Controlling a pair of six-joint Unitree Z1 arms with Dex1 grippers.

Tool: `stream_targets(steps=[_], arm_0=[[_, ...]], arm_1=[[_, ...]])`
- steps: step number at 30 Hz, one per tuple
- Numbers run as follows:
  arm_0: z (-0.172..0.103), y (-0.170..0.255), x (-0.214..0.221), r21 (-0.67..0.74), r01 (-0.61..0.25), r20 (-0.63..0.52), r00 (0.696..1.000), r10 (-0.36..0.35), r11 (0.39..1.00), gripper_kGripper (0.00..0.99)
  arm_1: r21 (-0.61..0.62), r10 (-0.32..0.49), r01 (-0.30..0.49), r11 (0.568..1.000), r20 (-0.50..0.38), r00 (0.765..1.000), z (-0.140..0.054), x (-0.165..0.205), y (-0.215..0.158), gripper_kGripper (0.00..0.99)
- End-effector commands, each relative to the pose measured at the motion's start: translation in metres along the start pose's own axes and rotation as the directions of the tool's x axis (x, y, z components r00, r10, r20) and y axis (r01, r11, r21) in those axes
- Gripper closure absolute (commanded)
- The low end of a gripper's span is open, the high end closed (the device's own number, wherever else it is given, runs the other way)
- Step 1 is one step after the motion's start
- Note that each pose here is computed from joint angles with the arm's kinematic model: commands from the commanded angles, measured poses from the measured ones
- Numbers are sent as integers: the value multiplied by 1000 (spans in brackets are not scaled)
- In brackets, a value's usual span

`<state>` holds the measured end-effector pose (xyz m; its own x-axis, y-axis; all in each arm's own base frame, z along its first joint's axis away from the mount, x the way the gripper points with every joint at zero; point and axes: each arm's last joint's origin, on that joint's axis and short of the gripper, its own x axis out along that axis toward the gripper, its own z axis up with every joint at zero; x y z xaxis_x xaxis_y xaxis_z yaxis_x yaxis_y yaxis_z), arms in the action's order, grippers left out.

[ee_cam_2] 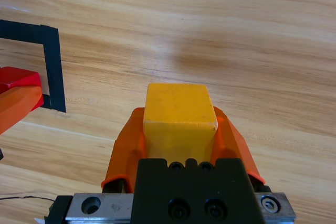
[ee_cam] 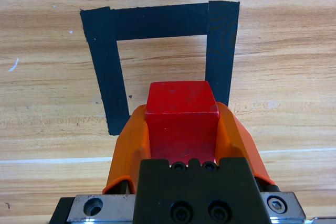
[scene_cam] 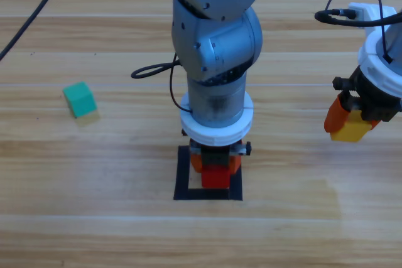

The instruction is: Stack the blocks in the rectangular block: red at the bottom, yellow in the middle, green on top

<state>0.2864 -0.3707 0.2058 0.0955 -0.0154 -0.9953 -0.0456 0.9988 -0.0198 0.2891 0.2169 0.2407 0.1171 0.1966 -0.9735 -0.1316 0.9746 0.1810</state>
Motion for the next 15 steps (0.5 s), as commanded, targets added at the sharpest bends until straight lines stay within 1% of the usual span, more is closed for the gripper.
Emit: stream_targets(steps=[1, 15], arm_0=[[-6, -2, 20, 16, -59, -25, 998, 59, 998, 970], [0, 4, 23, 8, -75, -29, 997, 75, 997, 970]], arm_1=[[-11, 29, -29, 1000, 2, 1000, 0, -2, -1, 990], [-18, 32, -32, 999, 4, 999, 0, -3, 0, 990]])
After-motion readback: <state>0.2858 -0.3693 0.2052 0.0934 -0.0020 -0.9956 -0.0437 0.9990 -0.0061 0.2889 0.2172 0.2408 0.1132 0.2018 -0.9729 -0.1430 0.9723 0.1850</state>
